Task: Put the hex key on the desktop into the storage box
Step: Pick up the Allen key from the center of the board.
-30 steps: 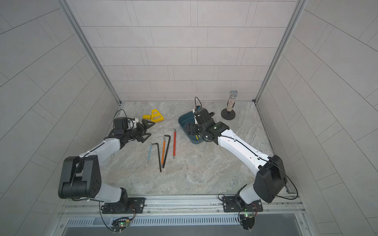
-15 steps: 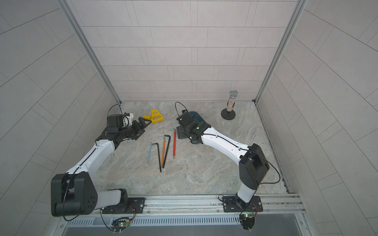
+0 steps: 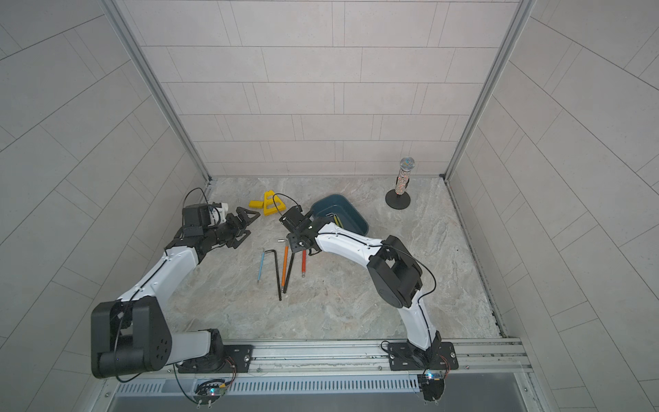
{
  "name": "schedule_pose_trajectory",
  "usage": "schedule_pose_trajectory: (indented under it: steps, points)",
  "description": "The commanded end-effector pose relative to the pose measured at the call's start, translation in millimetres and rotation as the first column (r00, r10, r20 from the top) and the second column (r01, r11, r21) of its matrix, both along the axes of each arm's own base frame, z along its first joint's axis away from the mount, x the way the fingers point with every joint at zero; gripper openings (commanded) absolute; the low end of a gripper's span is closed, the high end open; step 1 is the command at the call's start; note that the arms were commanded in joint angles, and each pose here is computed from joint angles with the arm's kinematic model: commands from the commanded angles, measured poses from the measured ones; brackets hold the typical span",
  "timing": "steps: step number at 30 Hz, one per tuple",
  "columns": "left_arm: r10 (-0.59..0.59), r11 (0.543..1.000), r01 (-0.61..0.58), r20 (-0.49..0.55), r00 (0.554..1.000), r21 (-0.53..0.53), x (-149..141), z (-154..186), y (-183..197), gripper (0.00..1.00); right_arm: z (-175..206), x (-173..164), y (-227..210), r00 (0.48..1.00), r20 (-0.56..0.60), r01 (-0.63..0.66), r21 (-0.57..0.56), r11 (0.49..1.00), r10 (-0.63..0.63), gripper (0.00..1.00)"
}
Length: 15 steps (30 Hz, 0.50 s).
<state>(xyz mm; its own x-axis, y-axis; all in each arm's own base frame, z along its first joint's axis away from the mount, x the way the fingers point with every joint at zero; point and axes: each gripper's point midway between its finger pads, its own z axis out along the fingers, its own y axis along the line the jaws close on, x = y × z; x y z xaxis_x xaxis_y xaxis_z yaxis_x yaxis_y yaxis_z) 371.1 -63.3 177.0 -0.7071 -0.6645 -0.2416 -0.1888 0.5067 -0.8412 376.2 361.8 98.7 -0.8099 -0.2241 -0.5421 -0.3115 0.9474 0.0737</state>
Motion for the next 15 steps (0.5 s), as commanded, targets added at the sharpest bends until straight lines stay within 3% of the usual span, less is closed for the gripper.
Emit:
schedule_pose_trajectory:
  steps: [1, 15]
  points:
    - [-0.003, 1.0, 0.003, 0.026, 1.0, -0.016, 0.6, 4.4, 0.2, 1.0, -22.2, -0.3, -0.2, 0.999, -0.046, 0.015, -0.033, 0.999, -0.017, 0.64]
    - [0.005, 1.0, -0.004, 0.036, 0.999, -0.019, -0.3, 6.5, 2.7, 1.0, -66.7, 4.8, -9.8, 0.996, -0.071, 0.05, -0.134, 0.99, -0.06, 0.62]
